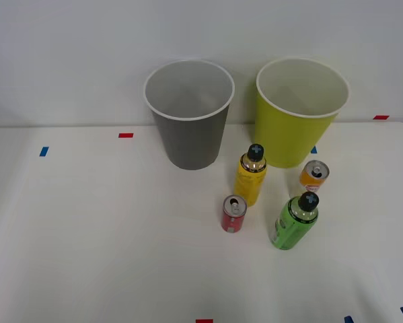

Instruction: Put cans in the gray bin, plastic bottles in the light green bin

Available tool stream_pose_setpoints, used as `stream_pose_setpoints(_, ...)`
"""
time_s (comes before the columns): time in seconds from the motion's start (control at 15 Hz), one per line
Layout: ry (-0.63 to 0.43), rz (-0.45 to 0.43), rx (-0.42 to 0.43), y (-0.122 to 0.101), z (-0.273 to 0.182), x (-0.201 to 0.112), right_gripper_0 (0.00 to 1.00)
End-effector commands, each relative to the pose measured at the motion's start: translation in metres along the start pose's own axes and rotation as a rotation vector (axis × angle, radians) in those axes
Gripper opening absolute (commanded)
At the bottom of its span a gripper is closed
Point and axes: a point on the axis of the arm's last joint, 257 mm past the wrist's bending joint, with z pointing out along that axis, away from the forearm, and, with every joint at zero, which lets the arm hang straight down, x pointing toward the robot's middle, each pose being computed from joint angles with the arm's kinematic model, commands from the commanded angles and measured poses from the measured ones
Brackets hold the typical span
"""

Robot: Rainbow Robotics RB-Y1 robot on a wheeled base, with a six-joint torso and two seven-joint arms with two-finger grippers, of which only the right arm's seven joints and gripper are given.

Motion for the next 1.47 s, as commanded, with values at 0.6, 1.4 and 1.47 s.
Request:
stream_pose_setpoints(0.6,0.0,0.0,0.0,0.0,0.0,0.0,1.0)
stream_pose_setpoints(1.4,0.0,0.0,0.0,0.0,0.0,0.0,1.0)
stream_pose_setpoints(1.47,0.0,0.0,0.0,0.0,0.0,0.0,1.0)
